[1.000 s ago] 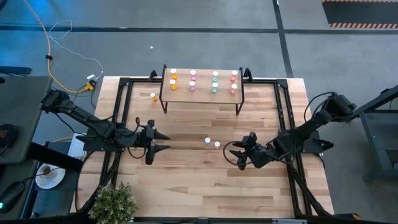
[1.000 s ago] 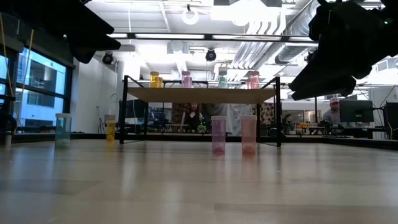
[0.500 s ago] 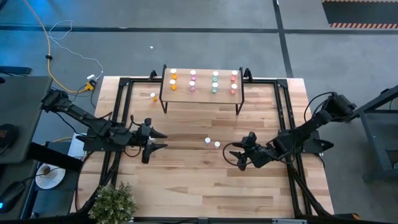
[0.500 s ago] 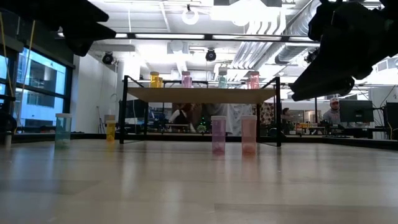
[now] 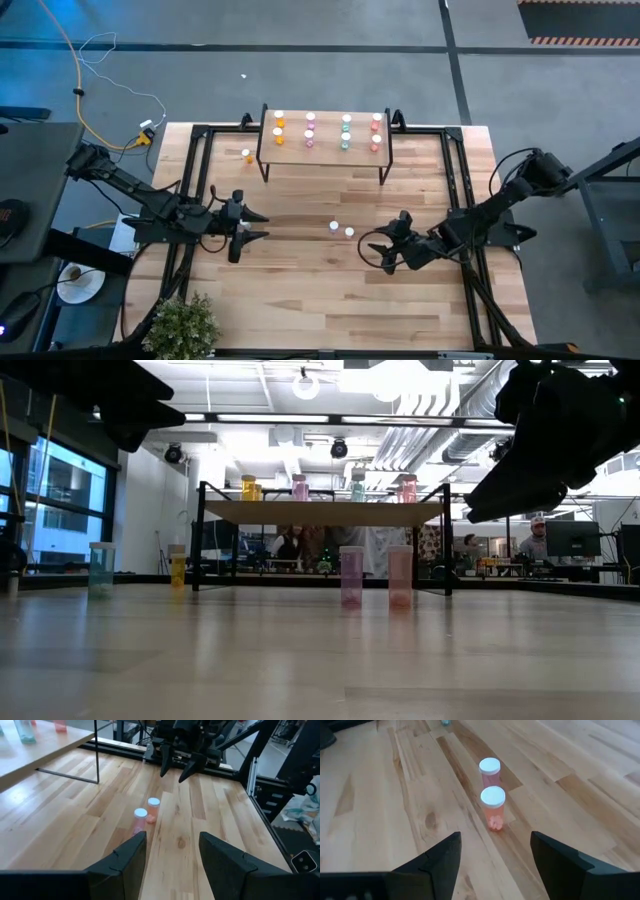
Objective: Pick and place medicine bottles onto shelf by color
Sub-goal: Put the red pill bottle on the shelf aligned with the other red pill bottles
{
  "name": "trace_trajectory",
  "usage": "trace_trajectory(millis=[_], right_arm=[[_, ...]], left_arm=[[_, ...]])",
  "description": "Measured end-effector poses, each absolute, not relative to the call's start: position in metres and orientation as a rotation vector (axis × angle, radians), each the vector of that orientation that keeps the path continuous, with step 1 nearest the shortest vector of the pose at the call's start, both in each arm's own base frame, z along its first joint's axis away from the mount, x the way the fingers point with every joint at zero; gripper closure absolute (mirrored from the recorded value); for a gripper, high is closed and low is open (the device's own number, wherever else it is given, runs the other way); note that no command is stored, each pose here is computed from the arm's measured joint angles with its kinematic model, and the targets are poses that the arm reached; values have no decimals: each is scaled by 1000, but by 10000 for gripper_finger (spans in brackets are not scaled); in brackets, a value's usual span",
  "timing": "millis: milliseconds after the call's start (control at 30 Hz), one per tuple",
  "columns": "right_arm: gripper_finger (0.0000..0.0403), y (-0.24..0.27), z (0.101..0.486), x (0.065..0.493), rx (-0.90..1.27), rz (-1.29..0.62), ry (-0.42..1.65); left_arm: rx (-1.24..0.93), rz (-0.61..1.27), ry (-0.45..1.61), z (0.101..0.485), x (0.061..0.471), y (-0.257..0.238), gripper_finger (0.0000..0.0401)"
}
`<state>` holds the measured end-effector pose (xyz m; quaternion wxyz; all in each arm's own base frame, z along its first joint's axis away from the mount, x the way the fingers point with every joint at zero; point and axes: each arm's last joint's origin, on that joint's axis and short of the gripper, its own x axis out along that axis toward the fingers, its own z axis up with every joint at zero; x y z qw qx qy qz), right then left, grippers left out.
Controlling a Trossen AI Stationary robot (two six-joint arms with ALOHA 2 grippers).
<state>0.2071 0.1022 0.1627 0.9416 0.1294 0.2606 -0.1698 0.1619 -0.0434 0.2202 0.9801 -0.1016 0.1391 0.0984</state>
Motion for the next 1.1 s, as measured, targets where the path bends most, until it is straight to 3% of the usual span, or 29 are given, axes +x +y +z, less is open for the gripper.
trace_trajectory(millis=[467,1100], right_arm=[[171,111,136,225,122,-382,494],[171,112,102,253,142,-507,319]], left_arm=[[-170,195,282,220,162,-43,229],[-144,192,284,220,162,-43,229]])
